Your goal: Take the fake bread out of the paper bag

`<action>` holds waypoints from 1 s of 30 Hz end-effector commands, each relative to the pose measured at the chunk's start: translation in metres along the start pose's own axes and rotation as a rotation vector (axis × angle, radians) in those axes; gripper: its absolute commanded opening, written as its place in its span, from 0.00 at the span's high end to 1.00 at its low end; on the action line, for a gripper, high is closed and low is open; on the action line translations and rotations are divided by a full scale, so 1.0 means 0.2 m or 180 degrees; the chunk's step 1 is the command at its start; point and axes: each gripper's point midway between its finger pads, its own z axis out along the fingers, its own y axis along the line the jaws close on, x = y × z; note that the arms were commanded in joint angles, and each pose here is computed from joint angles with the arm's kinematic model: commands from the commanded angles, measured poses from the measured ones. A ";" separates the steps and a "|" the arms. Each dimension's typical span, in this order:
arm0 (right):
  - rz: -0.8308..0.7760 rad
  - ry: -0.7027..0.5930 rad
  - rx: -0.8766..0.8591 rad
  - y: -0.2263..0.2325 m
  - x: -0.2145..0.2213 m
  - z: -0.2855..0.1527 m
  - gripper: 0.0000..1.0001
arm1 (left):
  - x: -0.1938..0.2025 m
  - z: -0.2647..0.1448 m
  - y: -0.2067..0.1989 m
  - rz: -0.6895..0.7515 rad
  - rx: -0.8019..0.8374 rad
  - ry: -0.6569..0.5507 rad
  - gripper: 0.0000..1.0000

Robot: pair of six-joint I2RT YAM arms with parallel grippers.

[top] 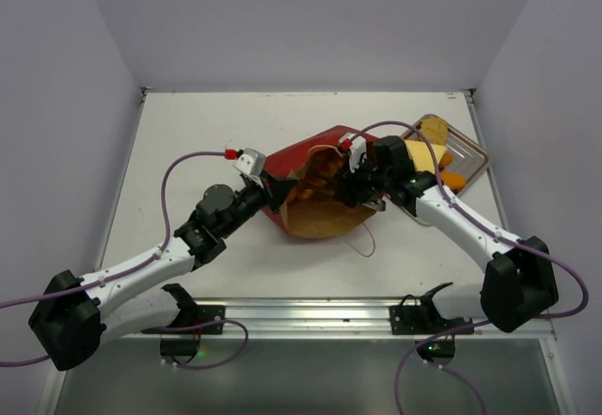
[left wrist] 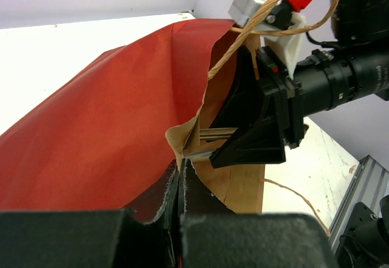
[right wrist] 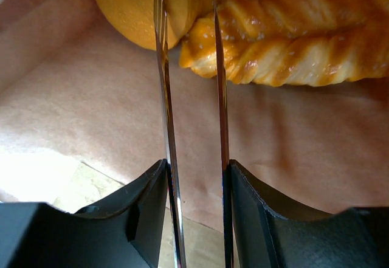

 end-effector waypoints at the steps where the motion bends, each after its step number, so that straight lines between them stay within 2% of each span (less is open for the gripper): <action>1: -0.0034 -0.0139 -0.0059 0.00 -0.10 0.03 0.53 | -0.17 0.01 -0.07 -0.0056 0.0115 -0.0309 1.00; 9: 0.0101 -0.0002 -0.0389 0.07 -0.05 0.08 0.54 | -0.15 0.00 -0.06 -0.0037 0.0100 -0.0273 1.00; 11: 0.0129 -0.0007 -0.0418 0.08 -0.06 0.08 0.58 | -0.15 0.00 -0.06 -0.0032 0.0102 -0.0278 1.00; 13: 0.0168 0.0038 -0.0443 0.08 -0.04 0.09 0.64 | -0.14 0.00 -0.08 -0.0023 0.0173 -0.0246 1.00; 14: 0.0187 0.0056 -0.0450 0.09 -0.04 0.10 0.72 | -0.14 0.00 -0.08 -0.0023 0.0175 -0.0250 1.00; 16: 0.0223 0.0081 -0.0506 0.10 -0.03 0.10 0.81 | -0.15 0.00 -0.08 -0.0018 0.0176 -0.0255 1.00; 17: 0.0233 0.0089 -0.0516 0.10 -0.03 0.10 0.90 | -0.15 -0.01 -0.08 -0.0019 0.0172 -0.0257 1.00; 19: 0.0236 0.0078 -0.0531 0.11 -0.04 0.08 0.96 | -0.15 -0.01 -0.07 0.0000 0.0141 -0.0248 1.00; 22: 0.0234 0.0016 -0.0528 0.11 -0.06 0.04 1.00 | -0.15 -0.03 -0.03 0.0039 0.0016 -0.0262 1.00; 30: 0.0210 -0.0154 -0.0517 0.09 -0.09 -0.12 1.00 | -0.14 -0.06 0.10 0.0116 -0.0391 -0.0326 1.00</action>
